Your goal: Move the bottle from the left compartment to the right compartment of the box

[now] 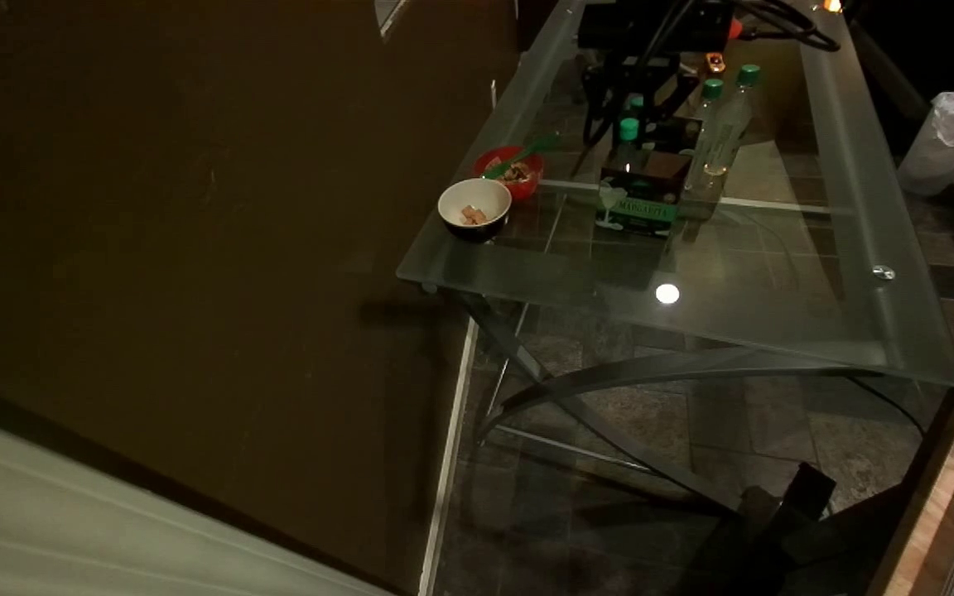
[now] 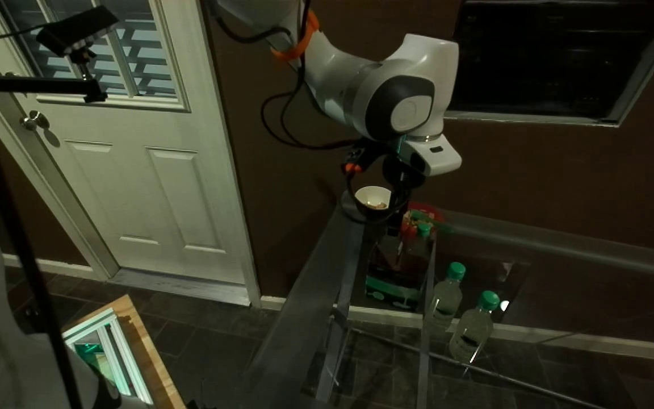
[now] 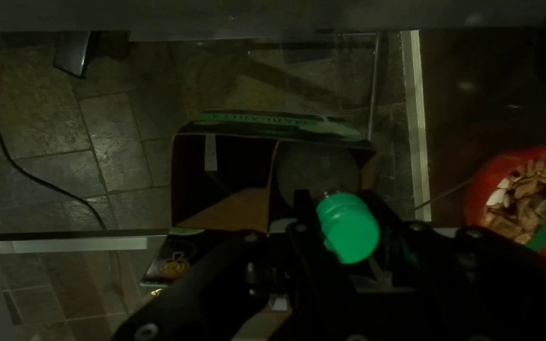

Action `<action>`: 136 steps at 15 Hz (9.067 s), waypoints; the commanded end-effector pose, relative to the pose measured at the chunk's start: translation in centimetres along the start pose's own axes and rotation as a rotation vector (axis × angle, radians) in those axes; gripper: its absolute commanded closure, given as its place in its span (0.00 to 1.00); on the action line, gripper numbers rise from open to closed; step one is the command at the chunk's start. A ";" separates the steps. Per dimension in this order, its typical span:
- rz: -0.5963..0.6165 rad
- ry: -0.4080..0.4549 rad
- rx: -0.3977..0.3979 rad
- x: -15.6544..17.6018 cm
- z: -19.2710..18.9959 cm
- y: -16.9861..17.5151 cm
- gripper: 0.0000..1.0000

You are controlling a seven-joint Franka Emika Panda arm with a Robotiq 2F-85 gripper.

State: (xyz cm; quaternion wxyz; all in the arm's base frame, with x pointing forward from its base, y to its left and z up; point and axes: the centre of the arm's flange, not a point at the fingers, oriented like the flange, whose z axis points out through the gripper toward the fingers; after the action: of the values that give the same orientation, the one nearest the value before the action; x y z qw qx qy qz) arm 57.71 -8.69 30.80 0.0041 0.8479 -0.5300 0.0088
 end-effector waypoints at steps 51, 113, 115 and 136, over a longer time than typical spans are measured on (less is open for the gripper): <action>0.261 0.084 0.082 4.8 -15.5 5.7 0.93; 0.298 0.018 0.022 3.9 -10.3 6.2 0.93; 0.298 0.011 0.013 4.1 -9.5 5.9 0.93; 0.225 0.065 0.078 6.3 -1.8 3.8 0.93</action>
State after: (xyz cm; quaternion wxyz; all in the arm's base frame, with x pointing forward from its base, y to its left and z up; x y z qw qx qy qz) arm 56.57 -15.39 32.85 -0.0040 0.7786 -0.6255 0.0502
